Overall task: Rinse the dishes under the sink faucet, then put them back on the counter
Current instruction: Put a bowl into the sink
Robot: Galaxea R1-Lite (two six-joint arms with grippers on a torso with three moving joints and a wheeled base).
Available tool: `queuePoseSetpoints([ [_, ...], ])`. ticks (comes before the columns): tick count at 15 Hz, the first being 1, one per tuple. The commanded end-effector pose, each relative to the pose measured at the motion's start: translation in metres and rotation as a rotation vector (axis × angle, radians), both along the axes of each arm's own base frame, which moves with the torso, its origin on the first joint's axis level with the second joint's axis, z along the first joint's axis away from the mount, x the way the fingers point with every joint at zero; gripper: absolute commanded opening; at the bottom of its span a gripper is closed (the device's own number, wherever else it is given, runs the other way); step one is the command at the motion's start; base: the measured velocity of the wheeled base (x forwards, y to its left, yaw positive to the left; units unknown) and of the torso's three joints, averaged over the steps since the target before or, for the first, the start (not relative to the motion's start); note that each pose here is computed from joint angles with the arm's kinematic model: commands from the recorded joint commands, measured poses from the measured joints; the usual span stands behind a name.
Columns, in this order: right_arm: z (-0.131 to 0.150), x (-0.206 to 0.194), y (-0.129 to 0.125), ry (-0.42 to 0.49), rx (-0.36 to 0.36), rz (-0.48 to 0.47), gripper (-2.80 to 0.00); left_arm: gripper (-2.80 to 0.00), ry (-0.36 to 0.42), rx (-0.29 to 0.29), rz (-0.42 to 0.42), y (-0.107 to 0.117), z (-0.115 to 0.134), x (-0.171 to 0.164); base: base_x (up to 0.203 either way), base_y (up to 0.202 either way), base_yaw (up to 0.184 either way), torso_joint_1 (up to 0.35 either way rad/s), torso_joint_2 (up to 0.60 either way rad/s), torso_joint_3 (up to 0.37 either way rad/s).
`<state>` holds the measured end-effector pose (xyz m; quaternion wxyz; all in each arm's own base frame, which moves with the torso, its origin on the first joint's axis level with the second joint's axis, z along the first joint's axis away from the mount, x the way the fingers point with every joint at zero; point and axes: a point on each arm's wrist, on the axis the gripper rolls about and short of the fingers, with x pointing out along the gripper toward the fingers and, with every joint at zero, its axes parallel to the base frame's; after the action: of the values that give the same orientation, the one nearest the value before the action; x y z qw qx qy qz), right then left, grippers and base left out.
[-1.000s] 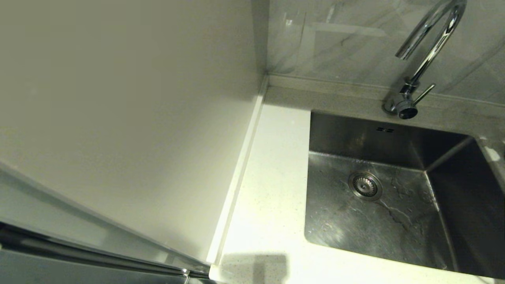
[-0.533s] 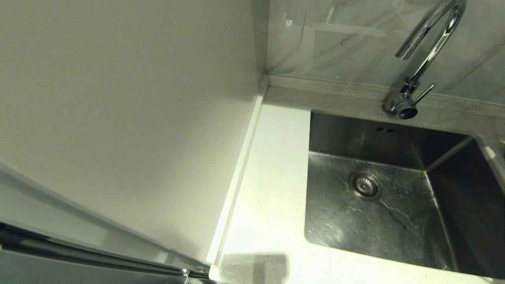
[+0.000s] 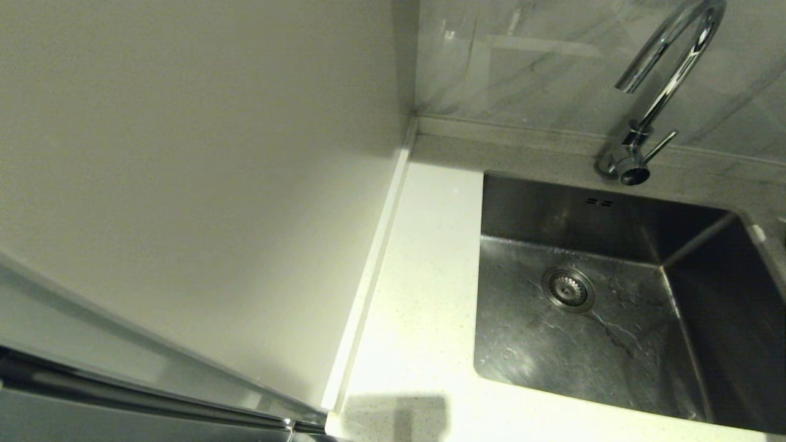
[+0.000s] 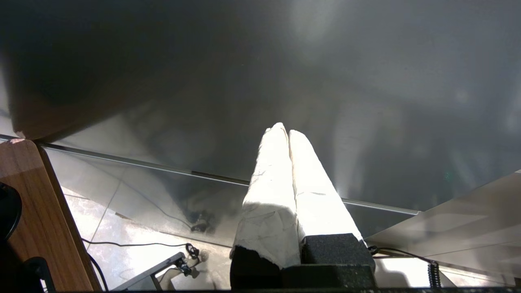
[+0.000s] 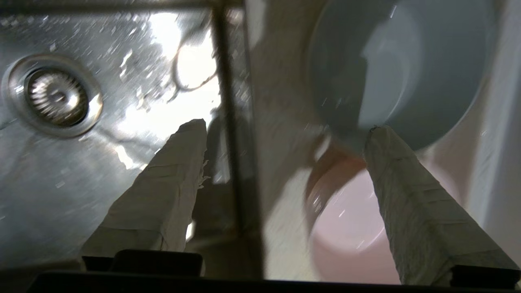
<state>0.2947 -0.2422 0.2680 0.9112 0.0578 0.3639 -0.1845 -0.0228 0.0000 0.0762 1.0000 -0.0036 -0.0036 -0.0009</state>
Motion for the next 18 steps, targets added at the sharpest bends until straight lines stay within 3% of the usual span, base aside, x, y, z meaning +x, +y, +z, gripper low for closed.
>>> queuePoseSetpoints([
  [1, -0.011, 0.01, -0.01, 0.001, -0.038, 0.029, 0.0, -2.8, 0.003, 0.0, 0.0, 0.0, -0.001, 0.0, 0.0, 0.0, 0.0, 0.0, 0.0, 0.0],
  [5, -0.029, 0.023, -0.028, -0.005, -0.108, 0.061, 0.0, -2.8, 0.003, 0.0, 0.0, 0.0, -0.001, 0.0, 0.0, 0.0, 0.0, 0.0, 0.0, 0.0],
  [12, -0.045, 0.028, -0.039, 0.016, -0.093, 0.049, 0.0, -2.8, 0.003, 0.0, 0.0, 0.0, -0.001, 0.0, 0.0, 0.0, 0.0, 0.0, 0.0, 0.0],
  [13, -0.046, 0.029, -0.039, 0.016, -0.093, 0.049, -2.8, -2.8, 0.003, 0.0, 0.0, 0.0, -0.001, 0.0, 0.0, 0.0, 0.0, 0.0, 0.0, 0.0],
  [18, -0.051, 0.032, -0.041, 0.014, -0.088, 0.048, -2.8, -2.8, 0.003, 0.0, 0.0, 0.0, -0.001, 0.0, 0.0, 0.0, 0.0, 0.0, 0.0, 0.0],
])
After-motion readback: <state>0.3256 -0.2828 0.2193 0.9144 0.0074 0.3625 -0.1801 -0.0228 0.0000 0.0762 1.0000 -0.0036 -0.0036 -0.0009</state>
